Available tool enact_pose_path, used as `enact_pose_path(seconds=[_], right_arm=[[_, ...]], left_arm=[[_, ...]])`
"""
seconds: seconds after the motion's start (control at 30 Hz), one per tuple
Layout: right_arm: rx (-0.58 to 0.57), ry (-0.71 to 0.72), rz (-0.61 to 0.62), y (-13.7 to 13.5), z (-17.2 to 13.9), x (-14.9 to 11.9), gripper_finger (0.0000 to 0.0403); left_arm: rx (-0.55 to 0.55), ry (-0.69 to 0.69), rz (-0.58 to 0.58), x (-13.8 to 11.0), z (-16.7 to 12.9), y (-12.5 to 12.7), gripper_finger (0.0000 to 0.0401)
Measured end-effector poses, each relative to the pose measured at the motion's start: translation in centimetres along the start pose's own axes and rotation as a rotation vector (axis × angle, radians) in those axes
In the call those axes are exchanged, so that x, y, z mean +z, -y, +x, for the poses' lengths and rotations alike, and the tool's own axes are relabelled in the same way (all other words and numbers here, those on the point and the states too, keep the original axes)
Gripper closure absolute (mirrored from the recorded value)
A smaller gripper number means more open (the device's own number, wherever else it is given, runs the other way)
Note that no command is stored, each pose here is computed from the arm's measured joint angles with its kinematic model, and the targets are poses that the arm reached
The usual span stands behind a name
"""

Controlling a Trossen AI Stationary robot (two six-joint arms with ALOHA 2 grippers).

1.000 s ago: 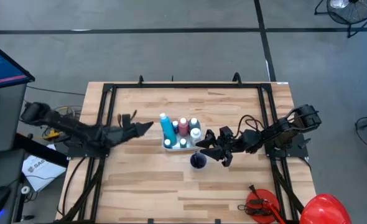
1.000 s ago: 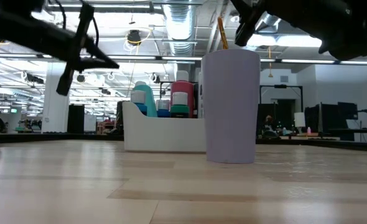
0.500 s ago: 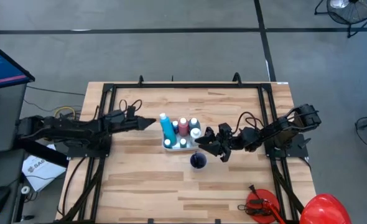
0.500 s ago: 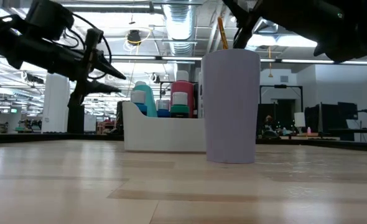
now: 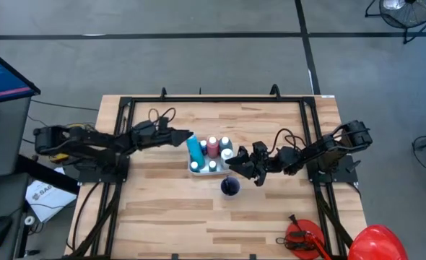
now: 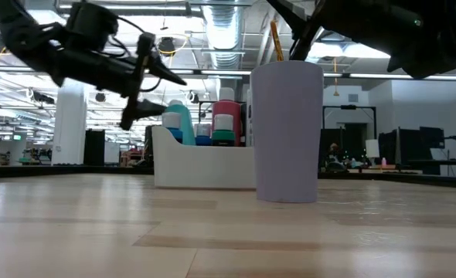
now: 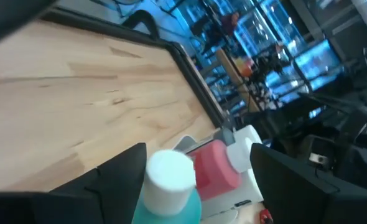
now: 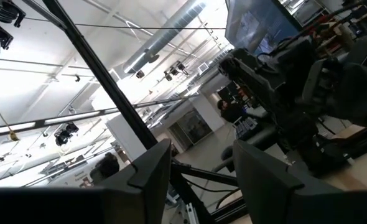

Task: Pick & Place Paint Supplies
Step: Adjust the light blue paint bottle in the white bin

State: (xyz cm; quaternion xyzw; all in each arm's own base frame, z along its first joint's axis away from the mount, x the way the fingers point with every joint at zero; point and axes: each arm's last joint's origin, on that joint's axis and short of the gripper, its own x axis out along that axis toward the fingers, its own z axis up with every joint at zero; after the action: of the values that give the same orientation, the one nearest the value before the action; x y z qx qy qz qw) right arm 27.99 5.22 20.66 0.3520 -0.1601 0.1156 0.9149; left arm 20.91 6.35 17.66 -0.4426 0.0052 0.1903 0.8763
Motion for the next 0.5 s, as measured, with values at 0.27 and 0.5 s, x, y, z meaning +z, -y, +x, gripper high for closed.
enact_pose_path(seconds=[0.27, 0.5], right_arm=[[0.002, -0.002, 0.001, -0.1, 0.0, 0.0, 0.0239], [0.004, -0.003, 0.002, -0.1, 0.0, -0.1, 0.0243]], left_arm=[[-0.01, -0.073, 0.025, -0.2, 1.6, 0.1, 0.0149], [-0.016, -0.099, 0.029, -0.5, 1.5, -0.1, 0.0187]])
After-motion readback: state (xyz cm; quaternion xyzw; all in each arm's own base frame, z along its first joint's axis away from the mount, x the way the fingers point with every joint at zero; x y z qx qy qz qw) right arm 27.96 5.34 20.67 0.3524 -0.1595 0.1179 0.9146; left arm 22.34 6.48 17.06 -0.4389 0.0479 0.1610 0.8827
